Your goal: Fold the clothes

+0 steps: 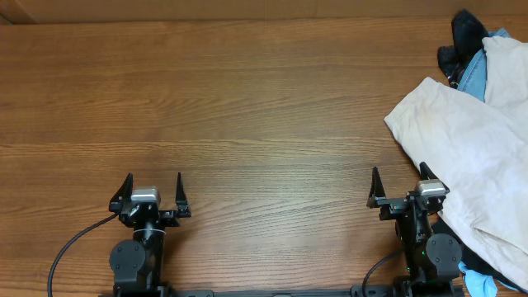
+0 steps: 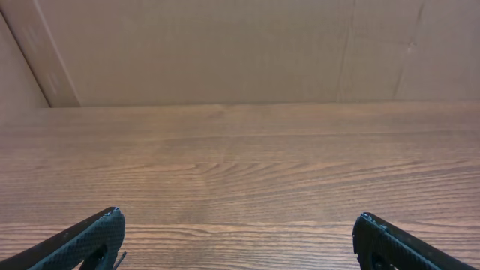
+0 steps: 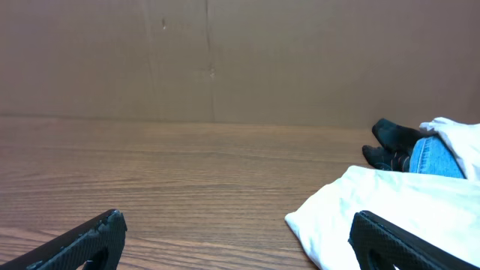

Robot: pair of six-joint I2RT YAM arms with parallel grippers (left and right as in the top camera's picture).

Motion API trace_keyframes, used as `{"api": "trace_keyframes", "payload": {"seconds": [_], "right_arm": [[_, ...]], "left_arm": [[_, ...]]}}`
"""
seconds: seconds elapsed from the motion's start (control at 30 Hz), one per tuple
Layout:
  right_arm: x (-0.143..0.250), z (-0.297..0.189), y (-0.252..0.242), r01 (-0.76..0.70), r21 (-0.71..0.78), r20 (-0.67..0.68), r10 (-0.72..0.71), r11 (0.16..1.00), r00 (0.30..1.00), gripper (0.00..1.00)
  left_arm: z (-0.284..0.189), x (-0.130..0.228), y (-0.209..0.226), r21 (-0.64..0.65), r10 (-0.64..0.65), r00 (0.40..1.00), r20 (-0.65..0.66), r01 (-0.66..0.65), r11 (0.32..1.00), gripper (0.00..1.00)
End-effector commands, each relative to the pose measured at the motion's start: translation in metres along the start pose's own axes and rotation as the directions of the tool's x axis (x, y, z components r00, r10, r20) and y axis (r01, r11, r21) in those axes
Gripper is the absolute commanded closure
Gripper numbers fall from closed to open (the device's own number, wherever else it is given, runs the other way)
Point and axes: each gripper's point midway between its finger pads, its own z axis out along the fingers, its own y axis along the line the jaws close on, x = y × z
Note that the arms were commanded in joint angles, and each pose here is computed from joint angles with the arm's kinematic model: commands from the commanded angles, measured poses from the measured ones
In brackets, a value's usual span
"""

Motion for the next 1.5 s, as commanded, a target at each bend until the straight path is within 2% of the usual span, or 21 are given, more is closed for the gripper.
{"api": "trace_keyframes", "payload": {"seconds": [0.0, 1.47], "right_arm": [[0.0004, -0.0001, 0.0009, -0.003, -0.003, 0.009, 0.003, 1.0, 1.0, 0.0], [0.0003, -0.0001, 0.0015, -0.023, -0.007, 0.009, 0.023, 1.0, 1.0, 0.0]], "left_arm": [[-0.0002, 0.0001, 0.0001, -0.004, 0.016, 1.0, 0.004, -0.016, 1.0, 0.0], [-0.0002, 0.0001, -0.0001, -0.003, 0.0, 1.0, 0.004, 0.0, 1.0, 0.0]]}}
